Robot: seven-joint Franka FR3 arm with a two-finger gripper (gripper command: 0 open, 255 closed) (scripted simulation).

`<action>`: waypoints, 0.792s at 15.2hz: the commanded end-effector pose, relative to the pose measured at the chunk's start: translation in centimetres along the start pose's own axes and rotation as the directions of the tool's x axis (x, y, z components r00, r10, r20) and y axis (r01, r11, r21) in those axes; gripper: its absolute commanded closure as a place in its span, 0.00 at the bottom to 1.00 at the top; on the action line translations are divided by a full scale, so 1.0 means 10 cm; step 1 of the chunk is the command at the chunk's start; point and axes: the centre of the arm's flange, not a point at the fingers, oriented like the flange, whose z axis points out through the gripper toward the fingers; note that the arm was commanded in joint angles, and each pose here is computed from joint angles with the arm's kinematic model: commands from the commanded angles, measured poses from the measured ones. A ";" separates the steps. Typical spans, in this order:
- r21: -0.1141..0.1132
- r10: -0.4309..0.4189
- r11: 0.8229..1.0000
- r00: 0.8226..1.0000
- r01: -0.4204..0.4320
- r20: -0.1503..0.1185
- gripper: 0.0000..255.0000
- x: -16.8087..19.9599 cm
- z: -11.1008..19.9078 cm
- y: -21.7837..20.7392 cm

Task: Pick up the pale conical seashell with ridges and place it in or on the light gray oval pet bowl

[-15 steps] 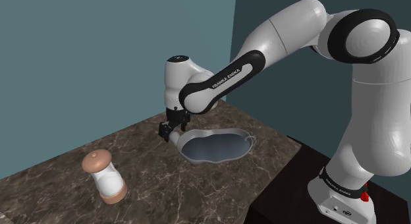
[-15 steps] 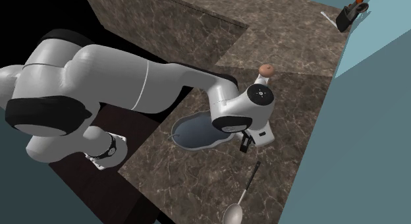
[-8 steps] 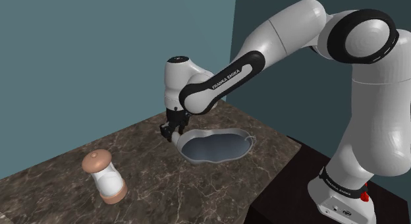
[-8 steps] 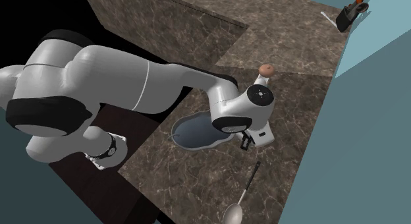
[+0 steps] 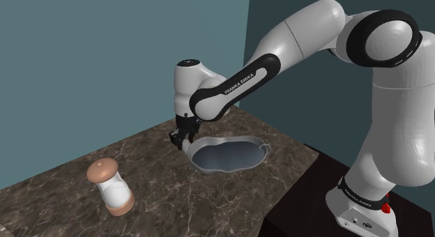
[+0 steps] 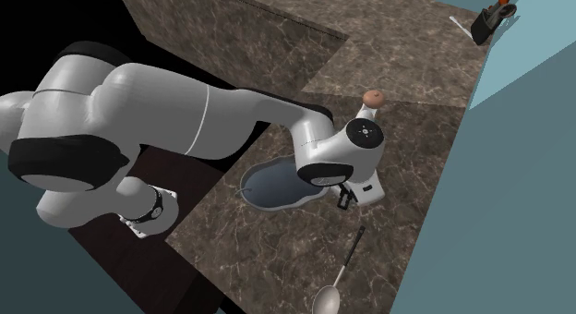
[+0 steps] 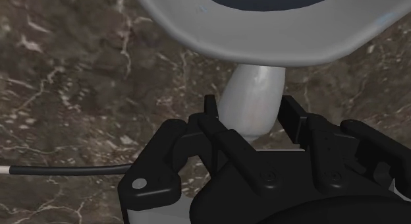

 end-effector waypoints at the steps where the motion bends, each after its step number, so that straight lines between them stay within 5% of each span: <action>1: 0.000 0.000 1.000 1.000 0.000 0.001 1.00 0.00 0.00 0.00; 12: 0.000 0.000 1.000 1.000 0.000 0.001 1.00 0.06 -0.57 -0.04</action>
